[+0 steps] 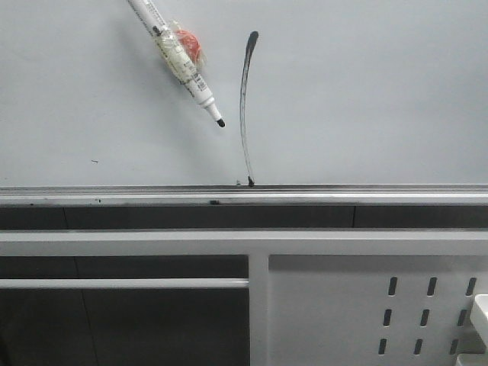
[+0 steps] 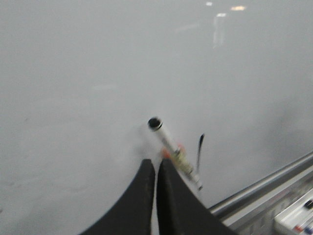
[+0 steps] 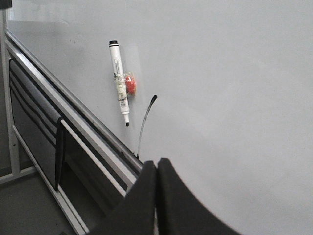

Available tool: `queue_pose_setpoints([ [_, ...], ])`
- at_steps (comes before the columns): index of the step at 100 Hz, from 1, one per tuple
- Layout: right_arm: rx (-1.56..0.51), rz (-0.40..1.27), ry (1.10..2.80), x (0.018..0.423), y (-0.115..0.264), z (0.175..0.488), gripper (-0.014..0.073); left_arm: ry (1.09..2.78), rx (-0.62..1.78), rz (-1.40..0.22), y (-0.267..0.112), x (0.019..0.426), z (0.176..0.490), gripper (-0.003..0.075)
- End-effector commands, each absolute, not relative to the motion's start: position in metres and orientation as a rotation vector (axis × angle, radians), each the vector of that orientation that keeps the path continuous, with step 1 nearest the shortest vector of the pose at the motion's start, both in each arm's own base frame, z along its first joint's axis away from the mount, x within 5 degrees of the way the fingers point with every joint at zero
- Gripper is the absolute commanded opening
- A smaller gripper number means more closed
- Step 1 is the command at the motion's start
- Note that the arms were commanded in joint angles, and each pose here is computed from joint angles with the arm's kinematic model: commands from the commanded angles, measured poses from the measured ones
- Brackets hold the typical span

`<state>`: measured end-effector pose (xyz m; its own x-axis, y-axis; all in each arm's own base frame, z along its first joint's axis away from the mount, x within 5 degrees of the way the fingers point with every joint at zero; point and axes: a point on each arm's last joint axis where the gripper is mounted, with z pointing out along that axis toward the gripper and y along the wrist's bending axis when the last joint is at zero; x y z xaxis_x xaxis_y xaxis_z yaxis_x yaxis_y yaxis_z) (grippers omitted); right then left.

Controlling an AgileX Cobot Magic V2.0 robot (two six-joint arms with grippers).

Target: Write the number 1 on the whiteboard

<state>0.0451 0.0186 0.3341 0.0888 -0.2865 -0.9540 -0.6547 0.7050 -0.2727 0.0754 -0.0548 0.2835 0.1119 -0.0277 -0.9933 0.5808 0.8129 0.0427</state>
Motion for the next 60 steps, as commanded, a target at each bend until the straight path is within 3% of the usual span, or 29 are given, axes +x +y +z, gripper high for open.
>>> queue_pose_setpoints([
  [1,-0.804,0.333,1.415,0.044,0.020,0.346,-0.0056,1.372,0.422,-0.355,-0.044,0.077,0.272,-0.0020],
  [24,-0.804,0.333,1.415,0.044,0.020,0.346,-0.0056,1.416,0.312,-0.182,-0.020,0.061,0.220,-0.0020],
  [34,-0.804,0.333,1.415,0.044,0.020,0.346,-0.0056,1.513,0.178,-0.193,-0.014,0.059,0.201,-0.0020],
  [52,-0.804,0.333,1.415,0.044,0.020,0.346,-0.0056,1.753,0.147,-0.119,-0.010,0.055,0.179,-0.0020],
  [60,-0.804,0.333,1.415,0.044,0.020,0.346,-0.0056,1.770,0.130,-0.104,-0.009,0.053,0.176,-0.0020],
])
